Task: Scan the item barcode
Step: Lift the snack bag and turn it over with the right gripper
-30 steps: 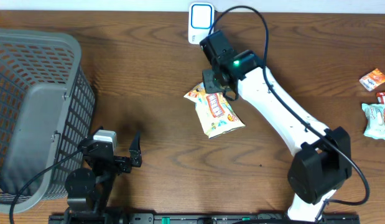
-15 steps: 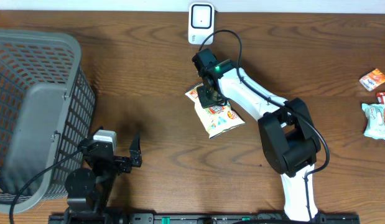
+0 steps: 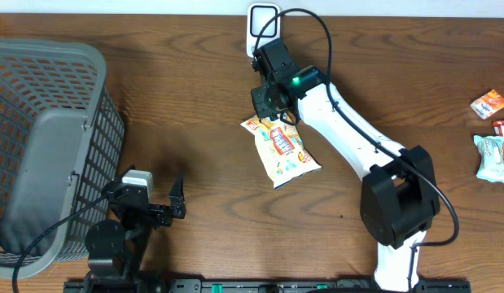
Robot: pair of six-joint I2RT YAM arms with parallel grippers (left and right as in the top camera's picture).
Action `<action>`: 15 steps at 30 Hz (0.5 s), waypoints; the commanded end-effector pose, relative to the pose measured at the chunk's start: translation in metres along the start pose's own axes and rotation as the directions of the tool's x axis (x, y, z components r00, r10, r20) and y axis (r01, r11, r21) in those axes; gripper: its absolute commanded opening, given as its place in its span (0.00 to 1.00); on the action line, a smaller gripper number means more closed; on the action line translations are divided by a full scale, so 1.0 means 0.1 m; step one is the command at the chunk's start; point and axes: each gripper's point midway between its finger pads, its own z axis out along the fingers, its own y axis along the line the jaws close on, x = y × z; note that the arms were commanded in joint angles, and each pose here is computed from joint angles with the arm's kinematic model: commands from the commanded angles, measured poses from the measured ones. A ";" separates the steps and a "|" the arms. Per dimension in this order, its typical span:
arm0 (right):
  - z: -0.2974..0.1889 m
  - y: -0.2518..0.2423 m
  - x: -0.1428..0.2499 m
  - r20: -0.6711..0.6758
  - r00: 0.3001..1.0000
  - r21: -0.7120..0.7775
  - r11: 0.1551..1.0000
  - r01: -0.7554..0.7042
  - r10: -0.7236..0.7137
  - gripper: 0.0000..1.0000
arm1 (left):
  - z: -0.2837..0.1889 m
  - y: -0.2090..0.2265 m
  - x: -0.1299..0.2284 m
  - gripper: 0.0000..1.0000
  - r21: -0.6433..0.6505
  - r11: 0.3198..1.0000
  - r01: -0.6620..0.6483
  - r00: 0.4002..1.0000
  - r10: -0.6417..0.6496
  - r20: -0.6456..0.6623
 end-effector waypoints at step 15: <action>0.18 0.46 0.29 -0.109 0.966 -0.282 0.939 0.197 -0.235 0.07 | 0.00 0.02 0.00 0.99 -0.009 1.000 -0.013 1.000 0.013 0.001</action>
